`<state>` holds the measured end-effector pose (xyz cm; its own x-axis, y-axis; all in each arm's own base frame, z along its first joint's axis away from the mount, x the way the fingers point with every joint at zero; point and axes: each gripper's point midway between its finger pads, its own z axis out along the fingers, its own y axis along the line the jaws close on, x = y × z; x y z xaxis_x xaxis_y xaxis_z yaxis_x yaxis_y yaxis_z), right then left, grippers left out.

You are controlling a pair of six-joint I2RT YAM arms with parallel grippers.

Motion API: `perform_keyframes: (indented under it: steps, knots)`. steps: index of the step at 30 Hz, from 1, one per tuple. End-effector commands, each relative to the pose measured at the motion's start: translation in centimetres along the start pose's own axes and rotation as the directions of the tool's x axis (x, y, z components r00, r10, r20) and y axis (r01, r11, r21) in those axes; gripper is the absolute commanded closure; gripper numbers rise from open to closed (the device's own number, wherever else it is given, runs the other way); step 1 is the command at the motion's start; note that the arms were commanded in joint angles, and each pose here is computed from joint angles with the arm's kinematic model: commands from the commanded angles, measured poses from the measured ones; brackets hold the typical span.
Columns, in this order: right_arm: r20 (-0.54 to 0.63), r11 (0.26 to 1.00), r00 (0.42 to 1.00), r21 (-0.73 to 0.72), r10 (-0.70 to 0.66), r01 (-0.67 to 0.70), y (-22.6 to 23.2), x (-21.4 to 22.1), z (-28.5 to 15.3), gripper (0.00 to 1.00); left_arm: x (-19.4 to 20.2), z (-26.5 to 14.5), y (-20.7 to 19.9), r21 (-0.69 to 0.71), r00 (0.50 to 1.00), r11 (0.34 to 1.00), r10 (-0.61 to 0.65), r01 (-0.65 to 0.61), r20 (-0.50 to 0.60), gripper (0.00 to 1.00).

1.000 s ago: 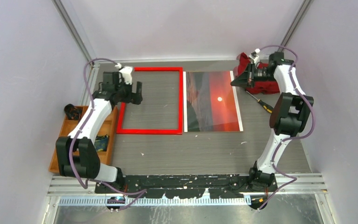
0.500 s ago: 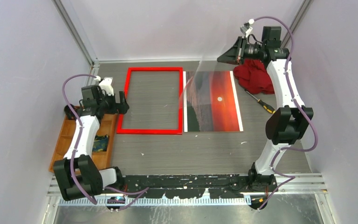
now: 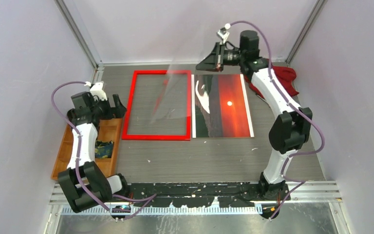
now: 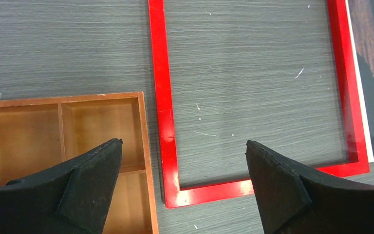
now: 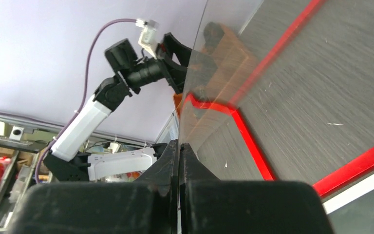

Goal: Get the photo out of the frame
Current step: Place the photo frame item at the center of the board.

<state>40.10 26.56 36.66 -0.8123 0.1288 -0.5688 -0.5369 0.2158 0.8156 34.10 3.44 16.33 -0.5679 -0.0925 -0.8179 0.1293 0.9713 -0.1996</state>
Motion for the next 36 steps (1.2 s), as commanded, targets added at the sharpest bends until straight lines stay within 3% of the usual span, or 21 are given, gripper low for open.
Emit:
perform_keyframes:
  steps: [1, 9, 15, 25, 36]
  knots:
    - [0.055, 1.0, 0.998, 0.01, 0.008, -0.009, -4.6, 0.0, 2.9, 0.99, -1.8, -1.3, -0.6, 0.05, 0.995, 0.999, 0.007, -0.013, 0.103, 0.0]
    - [0.042, 0.985, 0.988, 0.088, 0.146, -0.149, -15.2, 4.0, 5.9, 0.99, -1.9, -1.6, -0.6, 0.079, 0.993, 0.997, -0.017, 0.007, 0.118, 0.0]
    - [-0.002, 0.965, 0.978, 0.165, 0.208, -0.204, -19.8, 7.1, 7.0, 0.97, -1.8, -1.5, -0.6, 0.095, 0.993, 0.995, -0.032, 0.021, 0.115, 0.0]
    - [-0.023, 0.933, 0.96, 0.245, 0.278, -0.264, -23.4, 8.8, 7.8, 0.73, -1.7, -1.6, -0.6, 0.117, 0.992, 0.992, -0.055, 0.041, 0.115, 0.0]
    - [-0.08, 0.93, 0.953, 0.257, 0.291, -0.262, -23.5, 9.8, 10.4, 0.73, -1.5, -1.3, -0.9, 0.151, 0.993, 0.987, -0.076, 0.062, 0.094, 0.0]
